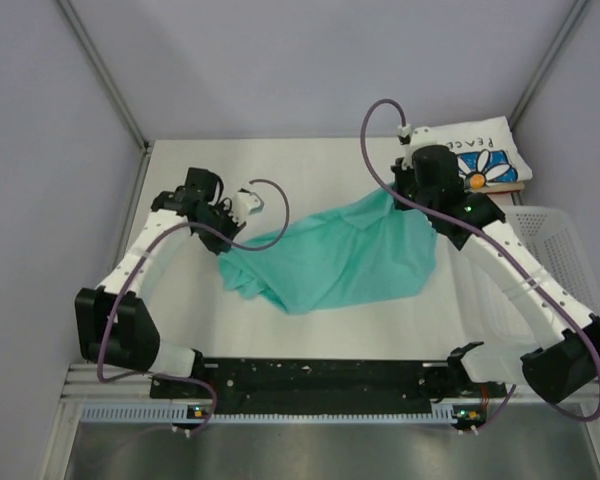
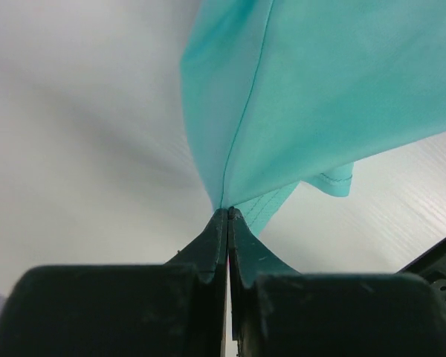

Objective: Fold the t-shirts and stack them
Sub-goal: Flatten out the tshirt

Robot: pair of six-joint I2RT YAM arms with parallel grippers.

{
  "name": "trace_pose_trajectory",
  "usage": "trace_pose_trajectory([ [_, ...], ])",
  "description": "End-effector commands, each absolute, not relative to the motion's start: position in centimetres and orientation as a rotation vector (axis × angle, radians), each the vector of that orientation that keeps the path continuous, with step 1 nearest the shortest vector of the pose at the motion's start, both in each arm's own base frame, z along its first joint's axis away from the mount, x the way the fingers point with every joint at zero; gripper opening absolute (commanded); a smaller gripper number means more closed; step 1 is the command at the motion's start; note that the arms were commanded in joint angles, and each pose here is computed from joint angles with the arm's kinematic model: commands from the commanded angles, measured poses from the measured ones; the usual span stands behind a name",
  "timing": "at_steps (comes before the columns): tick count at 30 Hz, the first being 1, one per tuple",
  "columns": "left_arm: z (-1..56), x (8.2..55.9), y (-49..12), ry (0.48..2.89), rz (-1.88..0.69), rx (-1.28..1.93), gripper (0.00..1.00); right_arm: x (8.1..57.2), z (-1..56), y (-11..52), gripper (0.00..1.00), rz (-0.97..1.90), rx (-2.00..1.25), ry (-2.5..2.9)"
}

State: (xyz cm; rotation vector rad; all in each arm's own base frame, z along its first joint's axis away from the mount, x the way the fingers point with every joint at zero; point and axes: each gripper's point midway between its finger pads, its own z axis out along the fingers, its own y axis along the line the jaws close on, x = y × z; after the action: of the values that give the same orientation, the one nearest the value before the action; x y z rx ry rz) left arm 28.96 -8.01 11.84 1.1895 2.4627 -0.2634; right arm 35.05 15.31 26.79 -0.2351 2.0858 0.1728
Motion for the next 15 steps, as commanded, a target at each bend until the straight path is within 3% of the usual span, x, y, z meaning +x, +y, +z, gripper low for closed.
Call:
trace_pose_trajectory([
  [1,18.1,29.6,-6.6,2.331,-0.093,1.114,0.0,34.3,33.7,13.6,0.0,0.172,-0.176,1.907],
  [7,25.0,30.3,-3.8,2.171,0.182,1.006,0.0,32.2,40.6,12.6,0.0,0.217,-0.159,1.754],
  [15,39.6,28.0,0.8,1.84,0.529,0.755,0.0,26.5,51.1,11.9,0.0,0.381,-0.18,1.49],
])
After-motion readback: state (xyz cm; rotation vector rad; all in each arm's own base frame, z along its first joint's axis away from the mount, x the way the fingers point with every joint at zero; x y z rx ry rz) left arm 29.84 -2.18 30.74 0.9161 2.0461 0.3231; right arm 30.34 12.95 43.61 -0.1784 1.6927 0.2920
